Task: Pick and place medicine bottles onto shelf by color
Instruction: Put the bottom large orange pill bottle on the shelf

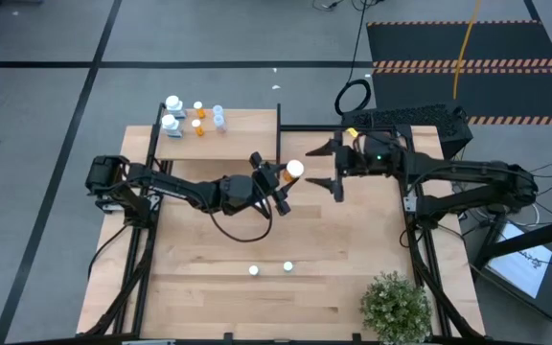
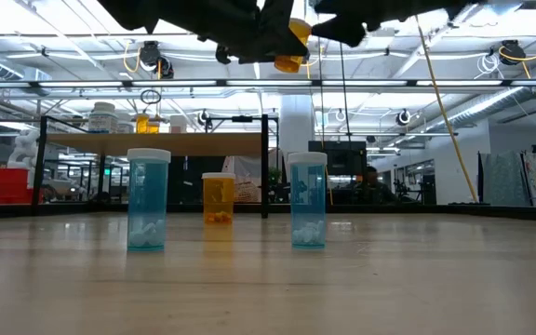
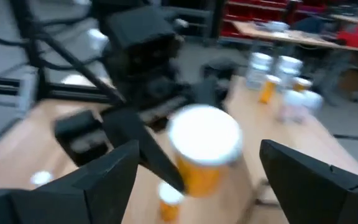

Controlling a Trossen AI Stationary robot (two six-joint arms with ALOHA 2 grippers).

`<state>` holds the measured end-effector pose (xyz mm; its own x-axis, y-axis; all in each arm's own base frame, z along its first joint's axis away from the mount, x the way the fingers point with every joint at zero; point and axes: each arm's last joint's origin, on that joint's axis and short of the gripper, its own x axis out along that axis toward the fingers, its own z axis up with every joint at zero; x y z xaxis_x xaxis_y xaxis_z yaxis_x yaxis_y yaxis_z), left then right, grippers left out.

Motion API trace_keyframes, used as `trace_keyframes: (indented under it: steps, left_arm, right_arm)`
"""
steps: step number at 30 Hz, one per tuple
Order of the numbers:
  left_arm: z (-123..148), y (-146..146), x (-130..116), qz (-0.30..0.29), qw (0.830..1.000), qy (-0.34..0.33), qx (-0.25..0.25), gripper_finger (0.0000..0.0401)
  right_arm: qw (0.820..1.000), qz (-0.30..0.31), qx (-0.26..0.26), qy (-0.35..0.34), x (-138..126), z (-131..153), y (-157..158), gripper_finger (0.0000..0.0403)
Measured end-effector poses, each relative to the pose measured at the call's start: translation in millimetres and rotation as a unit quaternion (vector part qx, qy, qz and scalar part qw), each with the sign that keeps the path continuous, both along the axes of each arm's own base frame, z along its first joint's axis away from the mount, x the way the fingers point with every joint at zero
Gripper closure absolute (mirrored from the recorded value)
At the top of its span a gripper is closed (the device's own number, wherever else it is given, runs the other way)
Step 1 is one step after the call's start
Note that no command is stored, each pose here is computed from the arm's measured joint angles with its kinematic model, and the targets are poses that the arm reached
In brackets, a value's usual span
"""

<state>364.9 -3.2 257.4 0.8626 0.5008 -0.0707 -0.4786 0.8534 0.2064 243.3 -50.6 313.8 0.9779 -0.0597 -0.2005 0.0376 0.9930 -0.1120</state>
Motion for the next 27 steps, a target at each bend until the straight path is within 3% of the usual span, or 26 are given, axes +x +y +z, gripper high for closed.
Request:
trace_keyframes:
  steps: [4,14,27]
  left_arm:
    - [1,0,0,0.000,1.000,-0.003,0.000,0.0196]
    - [-1,-1,0,-0.001,1.000,0.001,0.000,0.0195]
    - [1,-1,1,-0.013,1.000,-0.005,0.001,0.0194]
  right_arm:
    - [0.999,0.037,0.013,0.003,15,1,1,0.0067]
    - [0.999,0.036,0.029,-0.019,35,-6,-3,0.0066]
    - [1.000,0.018,-0.006,-0.012,36,-8,-5,0.0067]
